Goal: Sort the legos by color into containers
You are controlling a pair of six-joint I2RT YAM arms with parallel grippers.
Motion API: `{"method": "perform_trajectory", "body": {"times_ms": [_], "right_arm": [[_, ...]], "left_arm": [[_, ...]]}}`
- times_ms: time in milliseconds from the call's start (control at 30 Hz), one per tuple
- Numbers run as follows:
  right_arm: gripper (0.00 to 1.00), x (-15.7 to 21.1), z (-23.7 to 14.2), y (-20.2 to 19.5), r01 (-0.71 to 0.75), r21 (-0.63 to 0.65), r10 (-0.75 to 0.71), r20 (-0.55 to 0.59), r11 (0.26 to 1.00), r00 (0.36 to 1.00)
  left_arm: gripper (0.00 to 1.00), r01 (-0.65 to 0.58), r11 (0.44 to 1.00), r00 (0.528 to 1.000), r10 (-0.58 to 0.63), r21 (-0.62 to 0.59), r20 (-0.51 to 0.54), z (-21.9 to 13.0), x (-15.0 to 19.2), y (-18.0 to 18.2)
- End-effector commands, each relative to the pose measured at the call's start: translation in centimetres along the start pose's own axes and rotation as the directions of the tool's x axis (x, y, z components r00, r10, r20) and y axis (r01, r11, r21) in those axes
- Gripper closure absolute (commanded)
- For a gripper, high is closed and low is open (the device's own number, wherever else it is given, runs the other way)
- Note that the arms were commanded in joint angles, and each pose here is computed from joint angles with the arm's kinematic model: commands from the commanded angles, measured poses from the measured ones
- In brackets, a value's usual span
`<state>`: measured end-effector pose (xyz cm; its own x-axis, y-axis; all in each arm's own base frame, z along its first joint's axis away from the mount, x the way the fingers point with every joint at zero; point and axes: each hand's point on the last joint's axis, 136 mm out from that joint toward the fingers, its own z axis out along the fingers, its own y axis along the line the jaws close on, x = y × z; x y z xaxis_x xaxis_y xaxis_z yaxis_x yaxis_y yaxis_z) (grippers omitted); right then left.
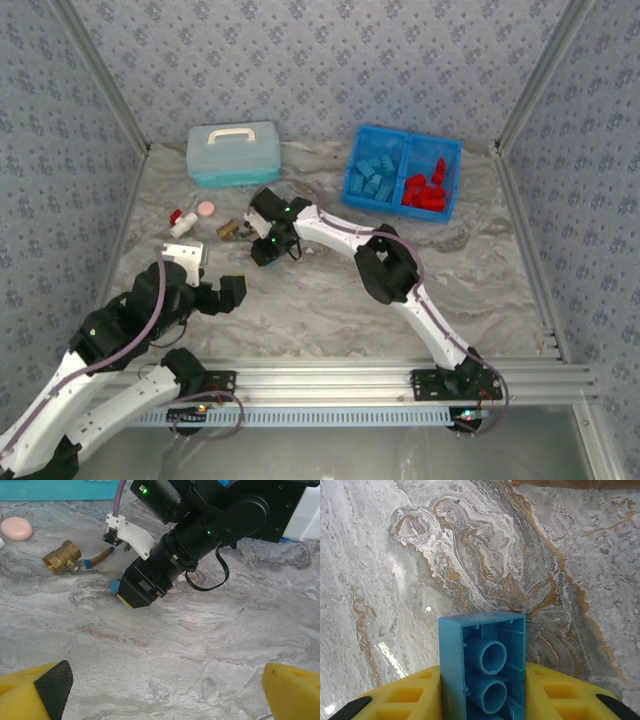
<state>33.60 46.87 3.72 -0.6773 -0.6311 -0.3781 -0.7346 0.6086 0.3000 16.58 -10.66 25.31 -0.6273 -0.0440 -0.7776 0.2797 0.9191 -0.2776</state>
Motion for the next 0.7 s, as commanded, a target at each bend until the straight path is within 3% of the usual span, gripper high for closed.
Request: {"method": "perform_trajectory", "body": {"times_ms": [0,133,267,433,667], "right_arm": [[0.67,-2.3,-4.4,1.1,0.04,0.024,-0.042,0.078,0.999,0.996],[0.67,-4.1,-8.5,0.4,0.043,0.085,-0.056,0.157,0.995,0.986],[0.66,-6.2,-14.0,-2.9,-0.003,0.204,-0.052,0.261,0.979,0.964],[0.66,-7.7,-20.8,-10.2,-0.159,0.35,0.012,0.386,0.923,0.922],[0.64,-7.1,-27.4,-22.7,-0.411,0.487,0.132,0.509,0.771,0.851]], "left_arm": [[0.01,-0.005,1.0,1.0,0.005,-0.009,0.008,0.0,0.0,0.2],[0.01,-0.007,1.0,1.0,0.007,-0.011,0.013,0.0,-0.1,0.2],[0.01,-0.011,1.0,1.0,0.011,-0.01,0.019,0.1,-0.3,0.1],[0.01,-0.018,1.0,1.0,0.018,-0.009,0.02,0.2,-0.5,0.0],[0.01,-0.022,1.0,1.0,0.022,-0.015,0.016,0.4,-0.6,0.0]]}}
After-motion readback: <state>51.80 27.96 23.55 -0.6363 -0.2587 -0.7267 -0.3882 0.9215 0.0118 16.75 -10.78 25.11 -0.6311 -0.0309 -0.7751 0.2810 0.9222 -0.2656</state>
